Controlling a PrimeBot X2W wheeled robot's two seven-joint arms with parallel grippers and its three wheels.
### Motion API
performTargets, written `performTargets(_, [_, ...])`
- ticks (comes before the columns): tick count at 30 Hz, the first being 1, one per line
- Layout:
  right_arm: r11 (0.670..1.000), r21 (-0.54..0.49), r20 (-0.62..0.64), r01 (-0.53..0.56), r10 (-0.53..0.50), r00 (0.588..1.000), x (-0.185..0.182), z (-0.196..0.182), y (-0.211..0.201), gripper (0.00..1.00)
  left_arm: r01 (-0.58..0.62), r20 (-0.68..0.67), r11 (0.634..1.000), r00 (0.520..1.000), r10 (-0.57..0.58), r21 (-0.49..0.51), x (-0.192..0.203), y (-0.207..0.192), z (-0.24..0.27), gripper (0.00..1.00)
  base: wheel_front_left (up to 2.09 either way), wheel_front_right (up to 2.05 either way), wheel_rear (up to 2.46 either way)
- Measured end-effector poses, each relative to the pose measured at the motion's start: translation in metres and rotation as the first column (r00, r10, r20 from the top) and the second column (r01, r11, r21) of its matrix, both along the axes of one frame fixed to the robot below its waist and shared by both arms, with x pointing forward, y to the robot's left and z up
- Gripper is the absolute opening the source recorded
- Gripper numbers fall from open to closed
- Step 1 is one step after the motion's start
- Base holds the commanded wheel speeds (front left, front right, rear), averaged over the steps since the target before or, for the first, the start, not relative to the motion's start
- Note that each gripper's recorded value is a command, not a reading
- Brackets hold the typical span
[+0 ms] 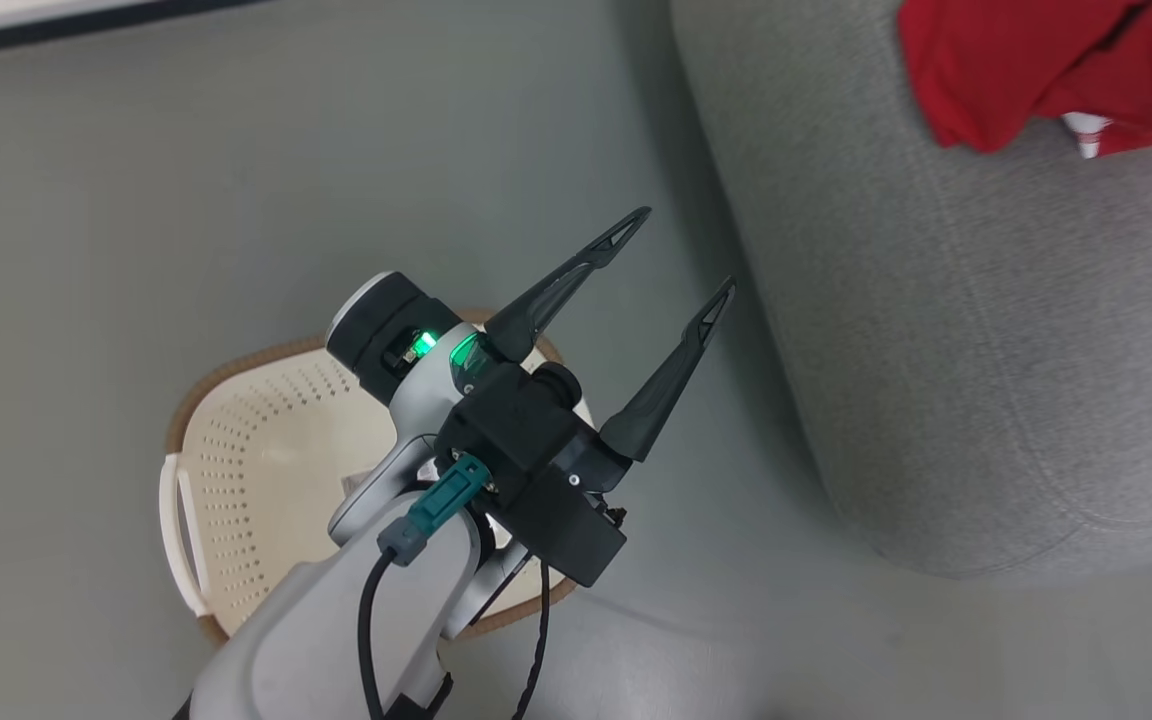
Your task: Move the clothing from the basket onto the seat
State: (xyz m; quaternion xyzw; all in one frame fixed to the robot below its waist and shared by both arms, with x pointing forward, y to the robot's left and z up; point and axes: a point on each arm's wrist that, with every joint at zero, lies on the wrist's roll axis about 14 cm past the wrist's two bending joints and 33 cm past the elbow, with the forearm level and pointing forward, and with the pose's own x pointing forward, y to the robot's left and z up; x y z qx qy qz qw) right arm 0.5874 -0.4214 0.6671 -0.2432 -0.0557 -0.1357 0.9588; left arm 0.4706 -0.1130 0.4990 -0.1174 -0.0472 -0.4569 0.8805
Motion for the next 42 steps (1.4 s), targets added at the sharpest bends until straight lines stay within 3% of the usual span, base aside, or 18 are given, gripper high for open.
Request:
performTargets(6, [0.996, 0.09, -0.142, 0.0, 0.012, 0.99, 0.026, -0.091, 0.019, 0.0, -0.008, -0.038, 1.0, 0.999, 0.009, 0.029, 0.01, 0.008, -0.027, 1.0, 0.0, 0.0, 0.0])
performTargets(13, [0.988, 0.153, -0.308, 0.029, 0.02, 0.951, 0.026, -0.183, 0.036, 0.0, -0.004, -0.068, 0.999, 0.998, 0.008, 0.046, 0.018, 0.009, -0.047, 1.0, 0.0, 0.0, 0.0])
performTargets(16, [0.984, 0.173, -0.359, 0.039, 0.026, 0.933, 0.022, -0.21, 0.043, 0.0, 0.001, -0.081, 0.998, 0.997, 0.004, 0.056, 0.018, 0.01, -0.055, 1.0, 0.0, 0.0, 0.0])
performTargets(22, [0.982, 0.184, -0.376, 0.037, 0.035, 0.926, 0.017, -0.217, 0.05, 0.0, 0.006, -0.08, 0.998, 0.997, -0.001, 0.065, 0.017, 0.009, -0.057, 1.0, 0.0, 0.0, 0.0])
performTargets(24, [0.983, 0.178, -0.384, 0.044, 0.028, 0.923, 0.012, -0.217, 0.048, 0.46, 0.012, -0.071, 0.998, 0.997, -0.008, 0.064, 0.016, 0.008, -0.055, 1.0, 0.0, 0.0, 0.0])
performTargets(25, [0.983, 0.176, -0.385, 0.044, 0.027, 0.922, 0.011, -0.216, 0.047, 0.83, 0.017, -0.069, 0.998, 0.998, -0.012, 0.065, 0.015, 0.007, -0.054, 1.0, 0.0, 0.0, 0.0])
performTargets(26, [0.984, 0.174, -0.386, 0.044, 0.027, 0.922, 0.01, -0.215, 0.047, 1.0, 0.025, -0.066, 0.998, 0.998, -0.021, 0.065, 0.014, 0.005, -0.053, 1.0, 0.0, 0.0, 0.0])
performTargets(42, [0.988, 0.148, -0.357, -0.041, 0.093, 0.929, -0.019, -0.17, 0.067, 1.0, 0.05, -0.051, 0.995, 0.998, -0.046, 0.081, -0.003, -0.008, -0.036, 1.0, 0.0, 0.0, 0.0])
